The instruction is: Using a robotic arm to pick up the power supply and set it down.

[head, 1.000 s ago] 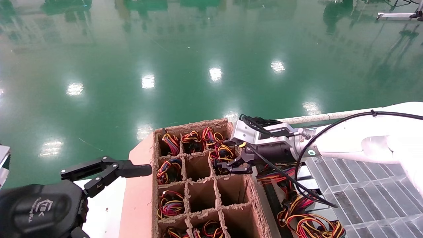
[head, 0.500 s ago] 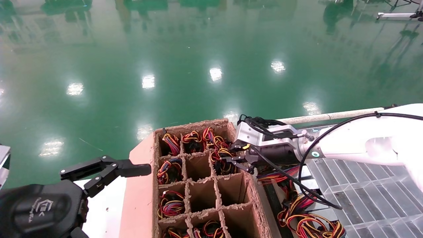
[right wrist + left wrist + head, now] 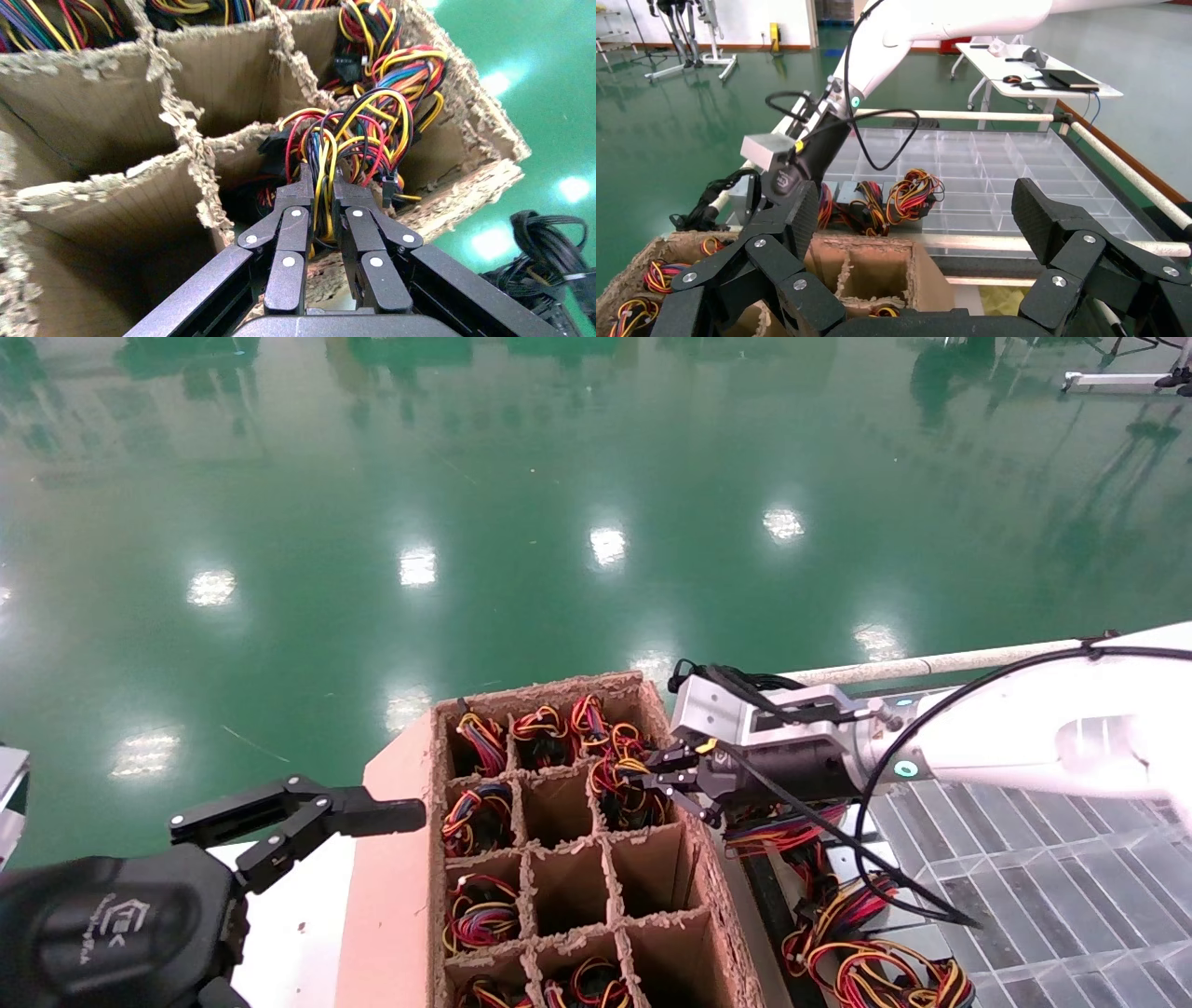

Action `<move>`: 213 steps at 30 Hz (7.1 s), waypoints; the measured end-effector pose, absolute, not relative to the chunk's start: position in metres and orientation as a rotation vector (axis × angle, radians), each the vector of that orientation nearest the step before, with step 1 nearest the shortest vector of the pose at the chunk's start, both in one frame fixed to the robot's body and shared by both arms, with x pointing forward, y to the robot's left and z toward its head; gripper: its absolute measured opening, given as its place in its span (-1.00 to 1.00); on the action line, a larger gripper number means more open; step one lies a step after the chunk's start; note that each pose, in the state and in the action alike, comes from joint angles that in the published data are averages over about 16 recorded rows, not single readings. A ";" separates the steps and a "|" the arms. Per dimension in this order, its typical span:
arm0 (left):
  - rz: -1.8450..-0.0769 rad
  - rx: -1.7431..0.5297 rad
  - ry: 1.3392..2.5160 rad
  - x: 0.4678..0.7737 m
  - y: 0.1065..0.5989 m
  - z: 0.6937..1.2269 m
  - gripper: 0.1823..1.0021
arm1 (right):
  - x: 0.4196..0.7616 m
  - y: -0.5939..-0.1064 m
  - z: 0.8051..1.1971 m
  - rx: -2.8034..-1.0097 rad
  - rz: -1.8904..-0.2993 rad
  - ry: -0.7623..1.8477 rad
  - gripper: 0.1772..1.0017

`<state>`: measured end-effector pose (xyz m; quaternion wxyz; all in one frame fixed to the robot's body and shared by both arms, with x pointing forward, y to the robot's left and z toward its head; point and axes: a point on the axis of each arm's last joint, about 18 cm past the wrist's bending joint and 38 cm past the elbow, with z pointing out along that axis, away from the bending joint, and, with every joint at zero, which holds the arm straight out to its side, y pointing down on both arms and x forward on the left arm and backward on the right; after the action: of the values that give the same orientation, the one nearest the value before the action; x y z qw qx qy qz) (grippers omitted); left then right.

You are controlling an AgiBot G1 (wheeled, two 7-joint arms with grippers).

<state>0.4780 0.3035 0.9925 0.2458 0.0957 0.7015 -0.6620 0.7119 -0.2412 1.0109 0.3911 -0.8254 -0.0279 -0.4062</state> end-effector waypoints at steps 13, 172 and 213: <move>-1.806 0.261 1.914 0.478 0.303 0.993 1.00 | 0.664 -0.244 1.096 -1.975 -1.032 -0.259 -0.90; -1.807 0.261 1.914 0.478 0.304 0.993 1.00 | 0.707 -0.393 1.109 -2.304 -1.683 0.099 -0.91; -1.807 0.260 1.913 0.478 0.304 0.993 1.00 | 0.676 -0.387 1.111 -2.022 -1.479 0.091 0.59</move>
<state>0.4782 0.3037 0.9926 0.2460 0.0953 0.7013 -0.6623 0.6764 -0.3874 1.1110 0.3121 -0.7663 0.0345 -0.5606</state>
